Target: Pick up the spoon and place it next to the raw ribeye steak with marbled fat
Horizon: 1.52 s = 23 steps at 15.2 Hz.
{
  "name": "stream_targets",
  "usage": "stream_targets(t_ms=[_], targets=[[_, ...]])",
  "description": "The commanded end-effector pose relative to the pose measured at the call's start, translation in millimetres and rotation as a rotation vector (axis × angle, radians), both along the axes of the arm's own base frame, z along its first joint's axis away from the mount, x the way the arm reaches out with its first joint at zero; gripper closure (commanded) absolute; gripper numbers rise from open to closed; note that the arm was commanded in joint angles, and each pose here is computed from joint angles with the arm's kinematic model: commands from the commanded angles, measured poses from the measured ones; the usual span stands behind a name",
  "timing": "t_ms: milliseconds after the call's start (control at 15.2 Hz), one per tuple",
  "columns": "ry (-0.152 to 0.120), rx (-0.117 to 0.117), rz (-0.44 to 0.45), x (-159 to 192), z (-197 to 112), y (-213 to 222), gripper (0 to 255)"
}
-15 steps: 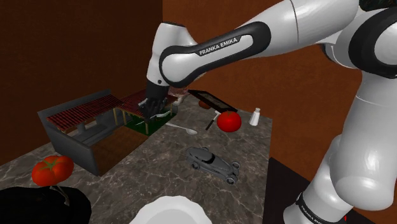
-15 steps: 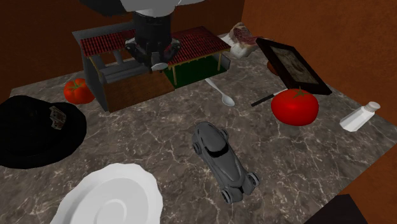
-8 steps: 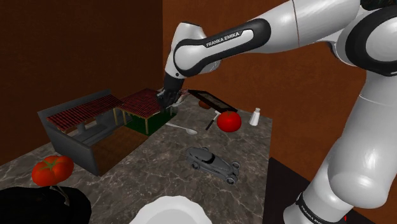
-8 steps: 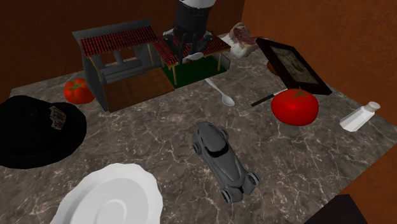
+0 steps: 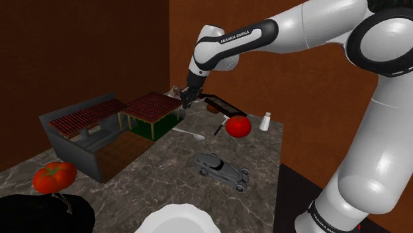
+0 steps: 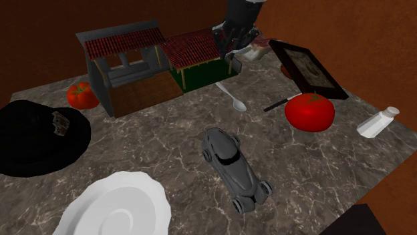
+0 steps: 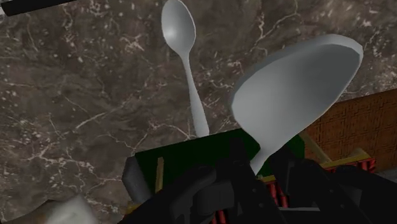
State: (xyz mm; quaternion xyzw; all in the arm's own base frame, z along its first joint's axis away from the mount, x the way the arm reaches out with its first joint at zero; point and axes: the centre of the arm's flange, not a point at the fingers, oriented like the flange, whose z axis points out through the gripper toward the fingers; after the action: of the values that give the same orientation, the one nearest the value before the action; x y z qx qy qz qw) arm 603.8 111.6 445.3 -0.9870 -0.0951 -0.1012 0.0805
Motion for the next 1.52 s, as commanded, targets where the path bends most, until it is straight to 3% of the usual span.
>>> stream_targets(t_ms=[0, 990, 1452], targets=[[0.000, 0.000, 0.001, 9.0, 0.0, -26.4, 255], [0.000, 0.000, 0.001, 73.7, 0.4, -213.6, 255], [0.000, 0.000, 0.001, 73.7, -36.5, -213.6, 255]])
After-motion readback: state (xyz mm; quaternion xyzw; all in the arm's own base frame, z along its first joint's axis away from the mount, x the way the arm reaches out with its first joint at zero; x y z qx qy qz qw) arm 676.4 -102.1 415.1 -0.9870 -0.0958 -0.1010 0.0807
